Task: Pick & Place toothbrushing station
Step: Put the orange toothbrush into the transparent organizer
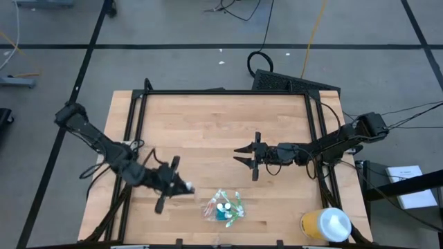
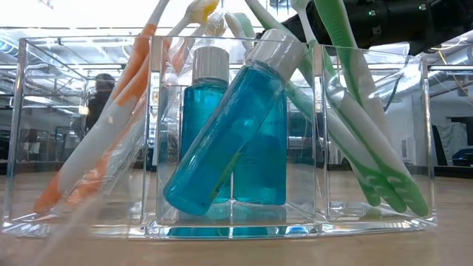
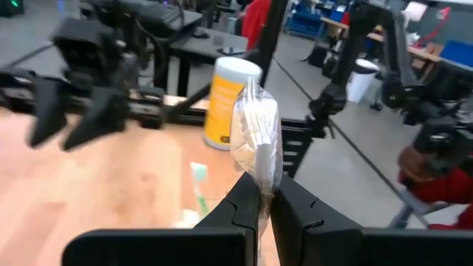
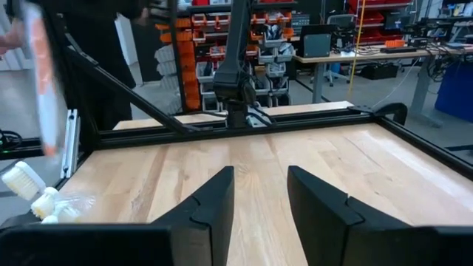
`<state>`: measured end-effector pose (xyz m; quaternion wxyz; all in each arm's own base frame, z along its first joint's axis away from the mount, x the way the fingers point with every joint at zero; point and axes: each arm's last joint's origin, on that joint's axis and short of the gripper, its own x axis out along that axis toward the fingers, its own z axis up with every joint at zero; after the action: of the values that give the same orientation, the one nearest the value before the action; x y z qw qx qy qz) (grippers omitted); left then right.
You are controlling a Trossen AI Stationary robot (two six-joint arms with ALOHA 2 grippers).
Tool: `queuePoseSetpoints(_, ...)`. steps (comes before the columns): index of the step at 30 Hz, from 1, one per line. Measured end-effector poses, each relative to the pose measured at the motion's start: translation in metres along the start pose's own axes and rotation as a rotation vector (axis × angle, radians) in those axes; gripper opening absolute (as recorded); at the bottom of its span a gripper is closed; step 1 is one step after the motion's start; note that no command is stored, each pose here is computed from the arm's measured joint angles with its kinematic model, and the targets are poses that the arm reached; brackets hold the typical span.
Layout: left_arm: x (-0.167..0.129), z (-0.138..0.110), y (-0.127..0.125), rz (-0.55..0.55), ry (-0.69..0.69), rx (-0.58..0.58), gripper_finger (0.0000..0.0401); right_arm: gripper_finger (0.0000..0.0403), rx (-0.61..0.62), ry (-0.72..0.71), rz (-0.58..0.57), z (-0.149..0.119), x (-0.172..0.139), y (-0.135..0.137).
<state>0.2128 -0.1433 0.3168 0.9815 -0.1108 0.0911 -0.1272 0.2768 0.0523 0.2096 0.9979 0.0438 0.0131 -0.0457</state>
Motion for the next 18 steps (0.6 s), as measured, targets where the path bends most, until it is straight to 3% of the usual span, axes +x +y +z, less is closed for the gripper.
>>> queuePoseSetpoints(7,0.014,-0.031,-0.021,0.073,0.084,-0.068,0.0014,0.0118,0.007,-0.003,0.0,0.0,0.0,0.0)
queuePoseSetpoints(18,0.044,-0.055,-0.03,0.05,0.08,-0.106,0.0014,0.0114,0.026,-0.007,0.001,0.001,0.0,0.0)
